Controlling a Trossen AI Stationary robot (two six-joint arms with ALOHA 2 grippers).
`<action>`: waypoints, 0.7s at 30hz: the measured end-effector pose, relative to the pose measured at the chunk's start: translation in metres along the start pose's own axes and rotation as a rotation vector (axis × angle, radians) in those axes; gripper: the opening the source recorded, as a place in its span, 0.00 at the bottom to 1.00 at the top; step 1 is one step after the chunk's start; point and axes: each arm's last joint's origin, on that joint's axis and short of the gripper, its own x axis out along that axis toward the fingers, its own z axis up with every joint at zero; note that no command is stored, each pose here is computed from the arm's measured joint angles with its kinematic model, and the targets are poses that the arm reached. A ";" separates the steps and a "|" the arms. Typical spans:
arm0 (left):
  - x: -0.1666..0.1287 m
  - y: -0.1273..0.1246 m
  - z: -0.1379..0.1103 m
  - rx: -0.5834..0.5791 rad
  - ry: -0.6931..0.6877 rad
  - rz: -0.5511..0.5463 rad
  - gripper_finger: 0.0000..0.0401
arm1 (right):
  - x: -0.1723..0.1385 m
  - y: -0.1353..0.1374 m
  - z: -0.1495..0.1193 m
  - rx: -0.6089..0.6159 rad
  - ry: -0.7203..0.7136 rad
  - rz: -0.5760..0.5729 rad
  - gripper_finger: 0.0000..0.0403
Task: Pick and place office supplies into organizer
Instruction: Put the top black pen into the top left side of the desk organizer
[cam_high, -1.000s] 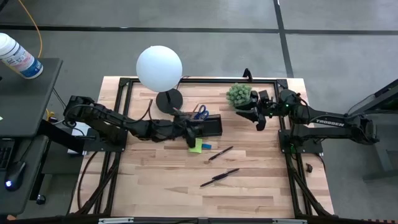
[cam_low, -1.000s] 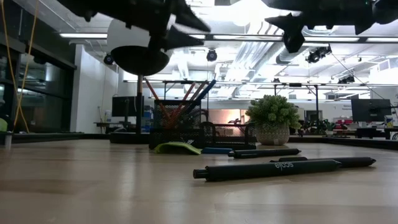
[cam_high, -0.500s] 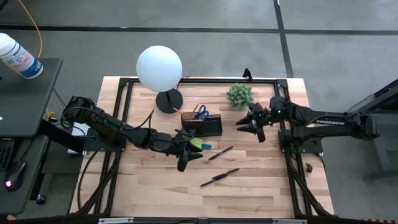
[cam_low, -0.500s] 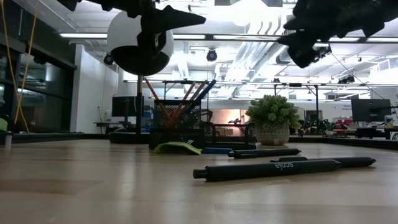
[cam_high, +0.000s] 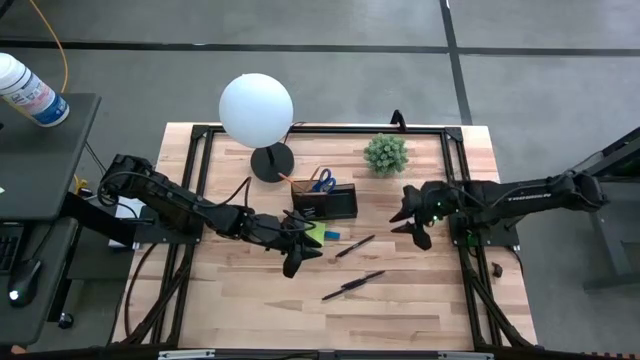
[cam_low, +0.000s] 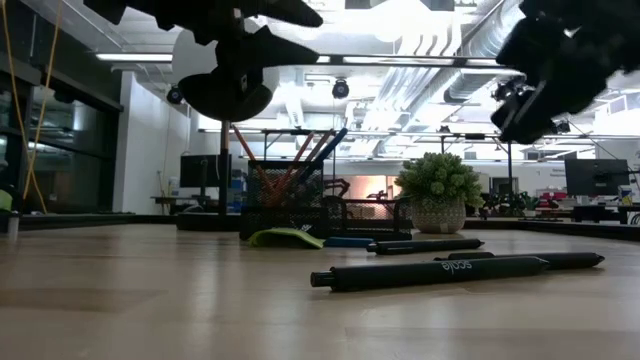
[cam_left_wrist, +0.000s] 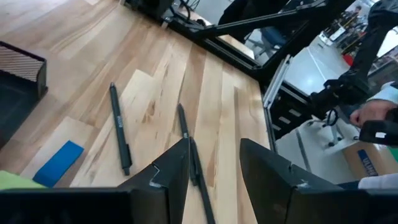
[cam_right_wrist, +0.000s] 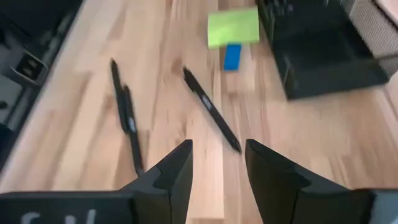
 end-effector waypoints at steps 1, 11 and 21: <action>0.000 0.000 0.000 0.000 0.003 0.003 0.32 | 0.003 0.000 -0.004 -0.007 0.011 -0.007 0.34; 0.000 0.000 0.000 -0.010 0.000 0.002 0.32 | 0.035 -0.006 -0.033 -0.125 -0.076 -0.005 0.34; 0.000 0.000 0.000 -0.082 -0.015 0.012 0.32 | 0.063 -0.016 -0.058 -0.264 -0.031 -0.038 0.34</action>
